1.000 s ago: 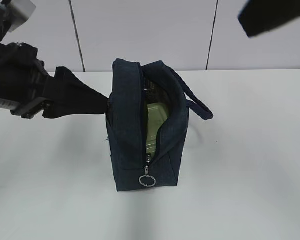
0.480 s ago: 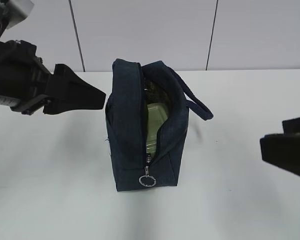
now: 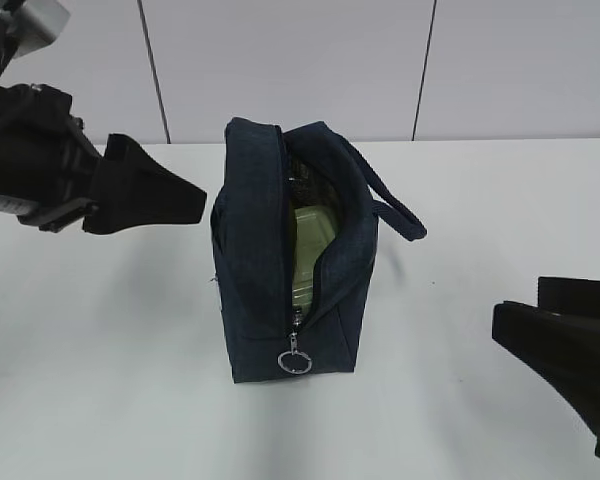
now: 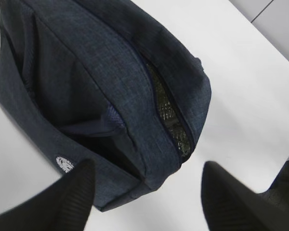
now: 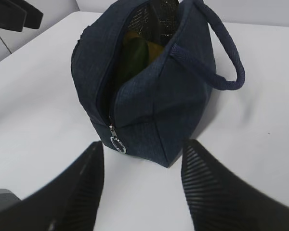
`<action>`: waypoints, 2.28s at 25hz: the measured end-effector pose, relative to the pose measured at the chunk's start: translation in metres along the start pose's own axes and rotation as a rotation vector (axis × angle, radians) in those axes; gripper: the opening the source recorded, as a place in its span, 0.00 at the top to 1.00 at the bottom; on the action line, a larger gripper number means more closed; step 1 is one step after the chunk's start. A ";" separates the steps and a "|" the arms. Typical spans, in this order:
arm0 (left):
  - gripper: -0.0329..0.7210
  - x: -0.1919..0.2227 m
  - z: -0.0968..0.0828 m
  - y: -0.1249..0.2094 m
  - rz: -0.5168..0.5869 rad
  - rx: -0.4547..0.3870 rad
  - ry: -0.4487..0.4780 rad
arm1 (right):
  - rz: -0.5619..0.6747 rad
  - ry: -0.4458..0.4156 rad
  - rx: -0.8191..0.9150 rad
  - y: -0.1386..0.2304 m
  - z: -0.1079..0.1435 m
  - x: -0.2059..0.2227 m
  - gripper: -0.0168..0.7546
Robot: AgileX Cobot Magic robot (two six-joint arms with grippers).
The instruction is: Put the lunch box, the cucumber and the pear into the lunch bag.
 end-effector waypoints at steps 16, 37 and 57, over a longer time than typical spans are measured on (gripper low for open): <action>0.41 0.019 0.001 0.033 0.065 0.127 -0.004 | 0.103 0.089 0.019 0.028 -0.020 0.038 0.45; 0.50 0.075 -0.010 0.025 0.003 0.132 -0.124 | 0.182 0.004 -0.218 0.079 -0.025 0.103 0.45; 0.95 0.075 -0.012 0.025 0.003 0.121 -0.118 | 0.160 -0.151 -0.297 0.096 -0.007 0.139 0.45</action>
Point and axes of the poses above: a point on each arm's last joint axis where the gripper is mounted, x pointing out along that axis toward the gripper, z along the wrist's bending axis when the last joint is at zero, y = z × x, the point moved 9 cm from there along x, pointing out along that axis toward the gripper, and after that the axes turned 14 degrees about x, right-handed, at the moved point
